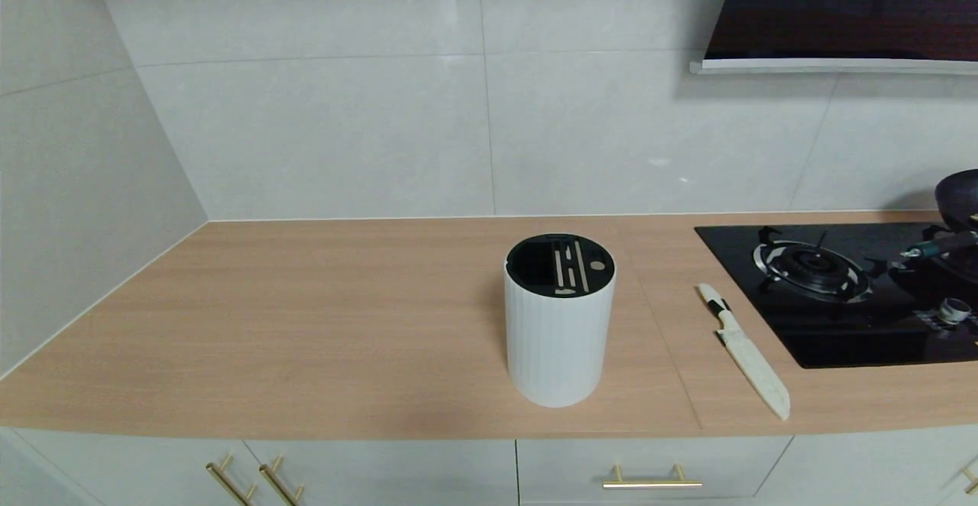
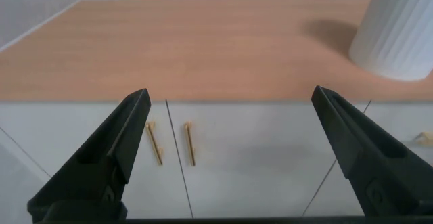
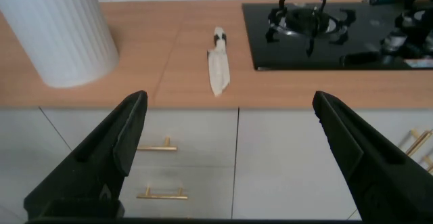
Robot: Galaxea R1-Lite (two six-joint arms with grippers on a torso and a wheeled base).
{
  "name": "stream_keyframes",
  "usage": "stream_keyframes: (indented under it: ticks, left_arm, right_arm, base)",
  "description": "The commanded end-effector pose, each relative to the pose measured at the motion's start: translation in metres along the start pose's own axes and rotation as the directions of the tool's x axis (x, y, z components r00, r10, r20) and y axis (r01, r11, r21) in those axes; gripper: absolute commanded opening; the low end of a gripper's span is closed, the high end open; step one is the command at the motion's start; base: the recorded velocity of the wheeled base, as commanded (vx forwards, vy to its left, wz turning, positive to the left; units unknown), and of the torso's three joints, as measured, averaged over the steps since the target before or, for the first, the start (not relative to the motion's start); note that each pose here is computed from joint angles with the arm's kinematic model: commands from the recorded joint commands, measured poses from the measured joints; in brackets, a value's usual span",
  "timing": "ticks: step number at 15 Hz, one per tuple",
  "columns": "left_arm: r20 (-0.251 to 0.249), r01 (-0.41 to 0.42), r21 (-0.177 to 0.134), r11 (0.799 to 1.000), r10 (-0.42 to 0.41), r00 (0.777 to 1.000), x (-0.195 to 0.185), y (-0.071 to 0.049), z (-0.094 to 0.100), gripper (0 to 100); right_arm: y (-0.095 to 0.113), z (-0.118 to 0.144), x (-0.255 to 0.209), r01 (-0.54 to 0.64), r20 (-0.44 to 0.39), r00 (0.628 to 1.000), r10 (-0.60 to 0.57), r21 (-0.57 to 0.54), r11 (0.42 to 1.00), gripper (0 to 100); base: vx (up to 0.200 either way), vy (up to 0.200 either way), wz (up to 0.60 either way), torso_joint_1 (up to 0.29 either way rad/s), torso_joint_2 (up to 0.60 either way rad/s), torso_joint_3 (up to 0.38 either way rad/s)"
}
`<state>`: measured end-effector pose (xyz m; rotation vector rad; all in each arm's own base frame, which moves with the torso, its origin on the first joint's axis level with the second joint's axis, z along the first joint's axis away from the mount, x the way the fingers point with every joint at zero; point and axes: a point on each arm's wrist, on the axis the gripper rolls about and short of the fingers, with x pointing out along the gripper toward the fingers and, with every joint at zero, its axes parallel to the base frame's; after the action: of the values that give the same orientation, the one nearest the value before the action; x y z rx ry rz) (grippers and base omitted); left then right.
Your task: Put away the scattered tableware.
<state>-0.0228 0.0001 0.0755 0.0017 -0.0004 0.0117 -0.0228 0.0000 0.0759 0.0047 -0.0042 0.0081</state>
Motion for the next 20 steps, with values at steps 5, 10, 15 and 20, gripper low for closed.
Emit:
stream_keyframes:
  ticks: [5,10,15,20]
  left_arm:
    - [0.0,-0.001,0.0,1.0,0.001,1.0,0.0,0.0,0.0,100]
    - [0.001,-0.001,0.0,1.0,0.001,1.0,-0.0001,0.0,0.0004,100]
    - [0.0,-0.001,0.0,1.0,0.001,1.0,0.0,0.0,0.0,100]
    - [0.001,-0.001,0.0,1.0,0.001,1.0,-0.0001,0.0,0.0004,100]
  right_arm:
    - [0.0,0.0001,0.0,-0.001,0.0,1.0,0.001,0.0,1.0,100]
    - [0.0,0.0001,0.0,-0.001,0.0,1.0,0.001,0.0,1.0,100]
    - [0.0,0.0001,0.0,0.0,0.0,1.0,0.0,0.0,1.0,100]
    - [0.0,0.0001,0.0,0.0,0.0,1.0,0.0,-0.005,1.0,100]
  base:
    - [0.0,0.0,0.0,0.208,-0.45,-0.246]
    - [0.0,0.0,0.0,0.174,-0.37,-0.197]
    - [0.0,0.0,0.0,0.018,-0.04,-0.021]
    - [0.0,0.0,0.0,0.0,0.0,0.0]
